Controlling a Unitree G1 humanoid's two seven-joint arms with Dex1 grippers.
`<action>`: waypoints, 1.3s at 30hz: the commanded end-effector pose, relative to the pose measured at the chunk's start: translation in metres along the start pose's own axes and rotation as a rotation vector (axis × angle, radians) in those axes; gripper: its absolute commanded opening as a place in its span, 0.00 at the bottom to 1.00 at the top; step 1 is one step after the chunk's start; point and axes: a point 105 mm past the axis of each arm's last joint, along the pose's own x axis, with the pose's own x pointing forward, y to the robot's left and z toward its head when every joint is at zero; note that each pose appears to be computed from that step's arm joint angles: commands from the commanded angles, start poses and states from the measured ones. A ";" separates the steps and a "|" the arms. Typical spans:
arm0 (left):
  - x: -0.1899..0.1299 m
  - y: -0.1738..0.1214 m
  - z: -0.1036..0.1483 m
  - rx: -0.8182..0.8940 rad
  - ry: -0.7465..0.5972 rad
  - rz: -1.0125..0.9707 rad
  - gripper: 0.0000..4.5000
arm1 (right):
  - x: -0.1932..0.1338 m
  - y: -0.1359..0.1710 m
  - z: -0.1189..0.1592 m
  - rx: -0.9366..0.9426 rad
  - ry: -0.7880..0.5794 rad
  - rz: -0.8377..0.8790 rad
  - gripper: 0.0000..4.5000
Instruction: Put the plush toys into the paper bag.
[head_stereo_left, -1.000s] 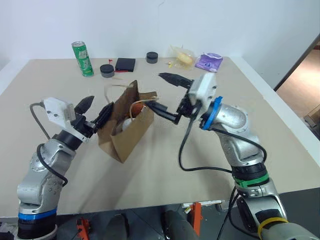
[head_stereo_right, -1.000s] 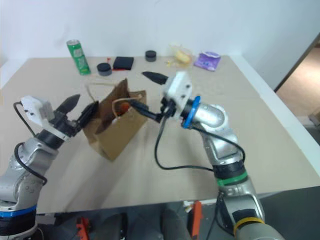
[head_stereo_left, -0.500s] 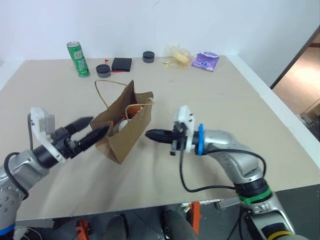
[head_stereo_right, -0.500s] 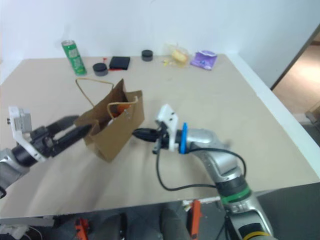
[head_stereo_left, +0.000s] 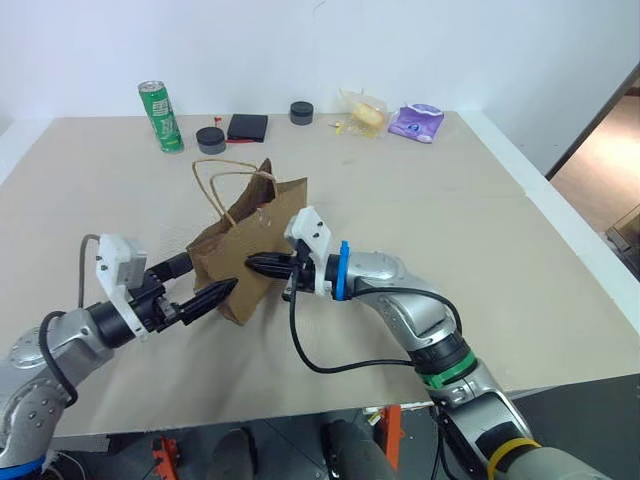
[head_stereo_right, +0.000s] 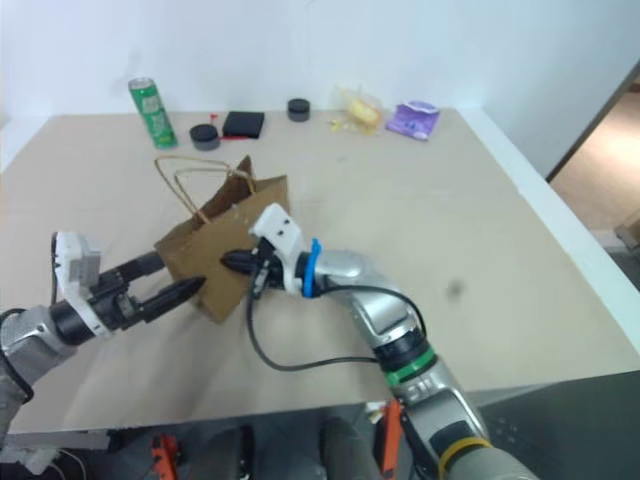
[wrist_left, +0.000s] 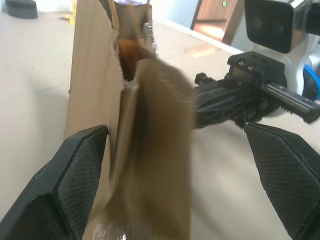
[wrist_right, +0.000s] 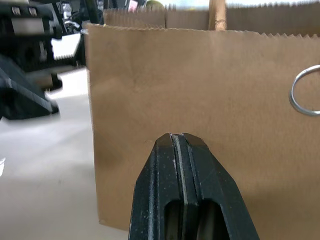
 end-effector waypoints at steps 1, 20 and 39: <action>0.008 0.000 0.006 0.044 -0.032 0.011 1.00 | 0.002 0.000 0.020 -0.047 -0.060 0.000 0.00; 0.026 0.017 -0.014 0.054 -0.025 0.070 0.01 | -0.046 0.000 0.069 -0.041 -0.198 0.067 0.00; 0.007 -0.014 -0.005 0.156 0.193 -0.457 0.00 | -0.224 -0.033 0.111 -0.035 0.080 0.256 0.98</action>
